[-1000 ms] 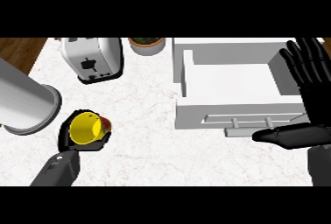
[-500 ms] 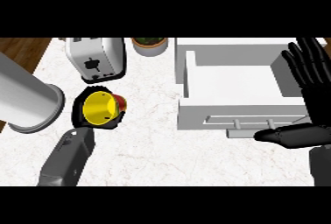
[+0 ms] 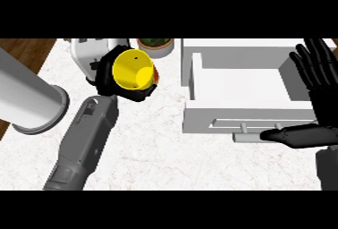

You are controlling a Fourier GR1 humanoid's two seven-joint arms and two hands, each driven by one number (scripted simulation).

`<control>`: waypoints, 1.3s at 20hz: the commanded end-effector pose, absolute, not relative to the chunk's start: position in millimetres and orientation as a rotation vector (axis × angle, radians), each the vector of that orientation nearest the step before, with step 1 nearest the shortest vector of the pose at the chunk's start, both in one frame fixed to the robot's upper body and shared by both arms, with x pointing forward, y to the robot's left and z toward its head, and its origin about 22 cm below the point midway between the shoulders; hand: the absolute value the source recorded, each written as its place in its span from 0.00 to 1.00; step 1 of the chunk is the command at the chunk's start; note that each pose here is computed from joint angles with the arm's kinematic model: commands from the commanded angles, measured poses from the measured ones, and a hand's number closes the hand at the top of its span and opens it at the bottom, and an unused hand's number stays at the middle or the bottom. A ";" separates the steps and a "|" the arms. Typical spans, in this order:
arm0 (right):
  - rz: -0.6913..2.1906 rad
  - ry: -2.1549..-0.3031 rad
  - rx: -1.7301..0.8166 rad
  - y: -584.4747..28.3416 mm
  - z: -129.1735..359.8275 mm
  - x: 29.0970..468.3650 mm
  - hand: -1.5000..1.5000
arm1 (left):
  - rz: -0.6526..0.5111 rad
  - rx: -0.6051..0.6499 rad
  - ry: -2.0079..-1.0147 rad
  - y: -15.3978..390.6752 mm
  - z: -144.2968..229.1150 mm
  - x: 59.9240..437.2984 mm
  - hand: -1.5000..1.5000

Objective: Pick up the cup, place it into the drawer and close the drawer

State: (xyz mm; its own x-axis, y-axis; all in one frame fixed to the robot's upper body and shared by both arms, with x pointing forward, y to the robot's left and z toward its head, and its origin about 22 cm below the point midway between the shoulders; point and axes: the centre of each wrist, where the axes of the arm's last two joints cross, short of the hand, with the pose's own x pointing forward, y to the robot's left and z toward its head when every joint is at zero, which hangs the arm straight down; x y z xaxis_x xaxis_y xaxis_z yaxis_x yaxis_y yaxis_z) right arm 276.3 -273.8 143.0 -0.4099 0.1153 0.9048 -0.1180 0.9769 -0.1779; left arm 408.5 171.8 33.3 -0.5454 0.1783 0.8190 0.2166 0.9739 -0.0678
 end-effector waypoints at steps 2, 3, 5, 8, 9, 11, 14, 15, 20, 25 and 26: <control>0.259 -1.974 0.023 -265.1 160.3 276.8 0.00 | -0.107 -0.292 -2.142 123.5 96.7 417.9 1.00; 0.252 -1.981 0.013 -271.6 149.6 267.8 0.00 | -0.116 -0.279 -2.158 111.2 104.8 417.3 1.00; 0.251 -1.989 0.007 -274.9 136.3 279.3 0.00 | -0.136 -0.247 -2.166 96.6 138.2 425.8 1.00; 0.263 -1.989 0.000 -266.8 148.6 267.5 0.00 | -0.161 -0.216 -2.131 71.1 172.8 431.0 1.00; 0.259 -1.993 -0.006 -271.4 145.1 270.3 0.00 | -0.163 -0.212 -2.120 65.0 167.2 425.8 1.00; 0.264 -1.990 0.003 -276.3 136.7 281.4 0.00 | -0.189 -0.165 -2.092 58.9 170.5 436.9 1.00; 0.276 -2.006 0.027 -261.9 150.5 281.1 0.00 | -0.181 -0.089 -2.006 37.4 180.0 437.4 1.00; 0.296 -1.987 0.045 -264.4 140.7 284.9 0.00 | -0.210 -0.093 -1.972 29.5 197.1 439.4 1.00; 0.298 -2.019 0.058 -265.9 153.1 281.4 0.00 | -0.274 0.002 -1.883 29.1 167.8 444.1 1.00; 0.321 -2.042 0.094 -254.5 162.0 286.0 0.00 | -0.391 0.008 -1.762 34.7 145.8 446.7 1.00; 0.321 -2.033 0.086 -254.6 158.0 289.3 0.00 | -0.404 0.014 -1.765 39.9 130.1 444.6 1.00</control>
State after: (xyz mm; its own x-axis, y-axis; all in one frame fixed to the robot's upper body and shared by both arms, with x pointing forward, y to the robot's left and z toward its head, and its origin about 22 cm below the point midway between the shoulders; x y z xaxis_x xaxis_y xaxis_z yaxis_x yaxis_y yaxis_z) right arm 285.4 -261.2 154.8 -0.4603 0.0836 0.8838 -0.1839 0.9650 -0.1870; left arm 444.9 33.8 151.9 -0.2900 -0.1667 0.9424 0.1763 0.9586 0.2238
